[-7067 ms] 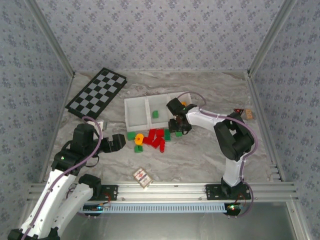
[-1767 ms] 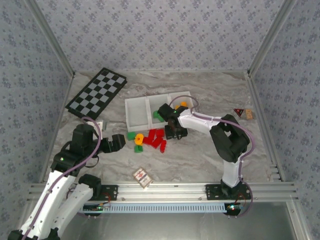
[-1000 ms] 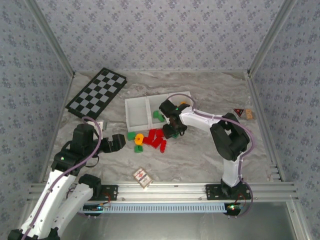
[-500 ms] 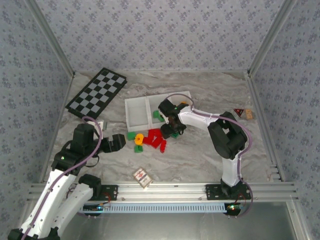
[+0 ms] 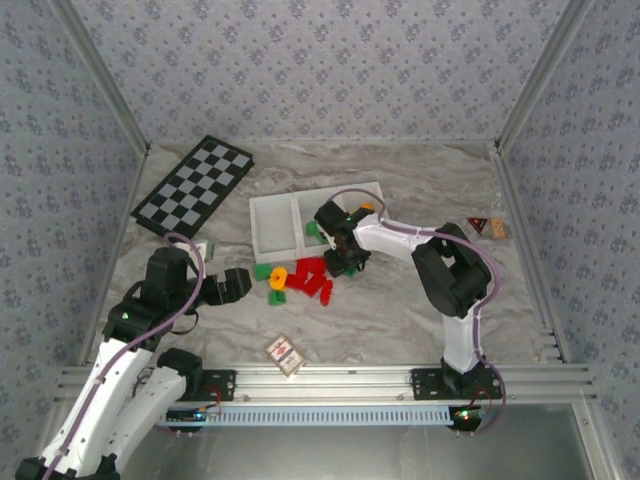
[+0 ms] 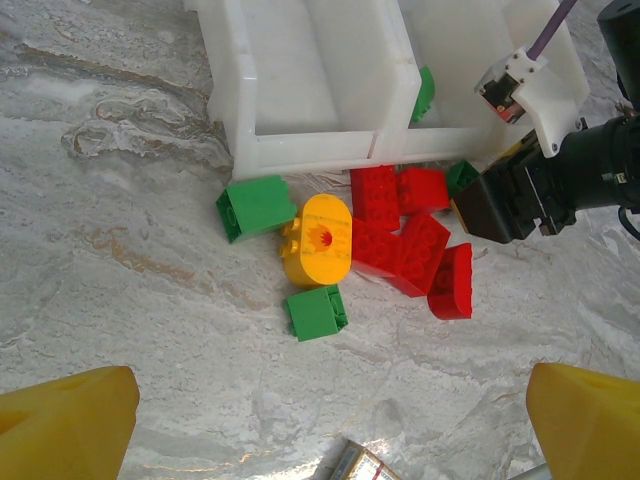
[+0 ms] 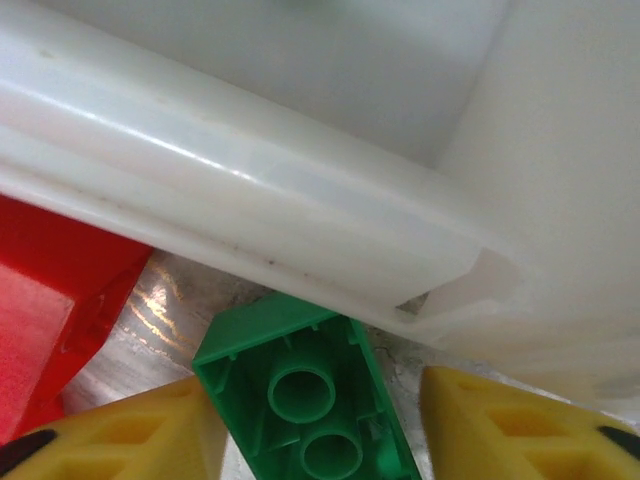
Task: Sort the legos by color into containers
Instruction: Pick up the lego from the center of the table, then place the lego in the container.
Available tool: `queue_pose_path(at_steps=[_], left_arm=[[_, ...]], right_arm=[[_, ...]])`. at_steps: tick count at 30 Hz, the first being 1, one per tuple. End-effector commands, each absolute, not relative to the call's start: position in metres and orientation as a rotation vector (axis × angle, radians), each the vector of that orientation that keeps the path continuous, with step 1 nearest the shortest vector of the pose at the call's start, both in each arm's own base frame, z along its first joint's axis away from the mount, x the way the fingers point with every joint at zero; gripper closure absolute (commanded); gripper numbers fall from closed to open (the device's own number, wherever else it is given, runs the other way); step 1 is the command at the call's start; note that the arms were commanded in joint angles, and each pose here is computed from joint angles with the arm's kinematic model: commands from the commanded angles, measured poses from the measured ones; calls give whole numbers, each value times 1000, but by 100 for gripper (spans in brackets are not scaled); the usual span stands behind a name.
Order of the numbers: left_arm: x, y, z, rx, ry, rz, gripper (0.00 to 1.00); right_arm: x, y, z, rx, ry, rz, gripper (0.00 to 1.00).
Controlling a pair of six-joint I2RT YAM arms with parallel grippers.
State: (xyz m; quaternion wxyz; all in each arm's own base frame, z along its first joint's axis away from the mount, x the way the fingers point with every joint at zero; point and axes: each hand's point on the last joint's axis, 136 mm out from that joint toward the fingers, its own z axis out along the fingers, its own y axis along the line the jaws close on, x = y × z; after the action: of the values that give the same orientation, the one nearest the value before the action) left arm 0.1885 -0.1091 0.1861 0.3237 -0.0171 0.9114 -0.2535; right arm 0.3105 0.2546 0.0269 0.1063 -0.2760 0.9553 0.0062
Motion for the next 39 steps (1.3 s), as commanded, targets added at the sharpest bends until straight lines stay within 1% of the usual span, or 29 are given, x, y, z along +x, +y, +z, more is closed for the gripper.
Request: queue_pose_path(at_steps=[1,2,4,6,8,12,15,19,22,26,30,39], left_arm=[[192,-110,190,-36,2367,-668,0],[192,-110,190,-36,2367,-668,0],[192,-110,190,-35,2367,-668,0],[191,-110,191,-36,2367,-668,0],[192,-109,190,-37,2366,-666,0],[192,-109,191,-37,2365,-665,0],[192,-110,190,-37,2366,-666,0],[192,-110,191,-38,2364,-668,1],[192,-109,191,-39,2361,-668,0],[191,-109,193,-38,2351,-670,0],[191,-109,195,-39,2342,-672,1],[190,-109,195,-34,2340,-674,1]], right_arm=[[307,249,22,-826,2837,-46,59],[307,249,22,-824,2842,-51,63],[308,246,22,-819,2838,-76,65],[307,244,22,-821,2841,-80,71],[308,244,26,-814,2834,-84,75],[306,254,53,-792,2793,-3,76],[304,270,87,-762,2758,162,77],[321,284,132,-693,2675,277,76],[343,289,151,-642,2639,244,76],[376,289,153,-568,2645,126,76],[403,296,142,-573,2660,45,76],[439,304,117,-622,2661,-125,75]])
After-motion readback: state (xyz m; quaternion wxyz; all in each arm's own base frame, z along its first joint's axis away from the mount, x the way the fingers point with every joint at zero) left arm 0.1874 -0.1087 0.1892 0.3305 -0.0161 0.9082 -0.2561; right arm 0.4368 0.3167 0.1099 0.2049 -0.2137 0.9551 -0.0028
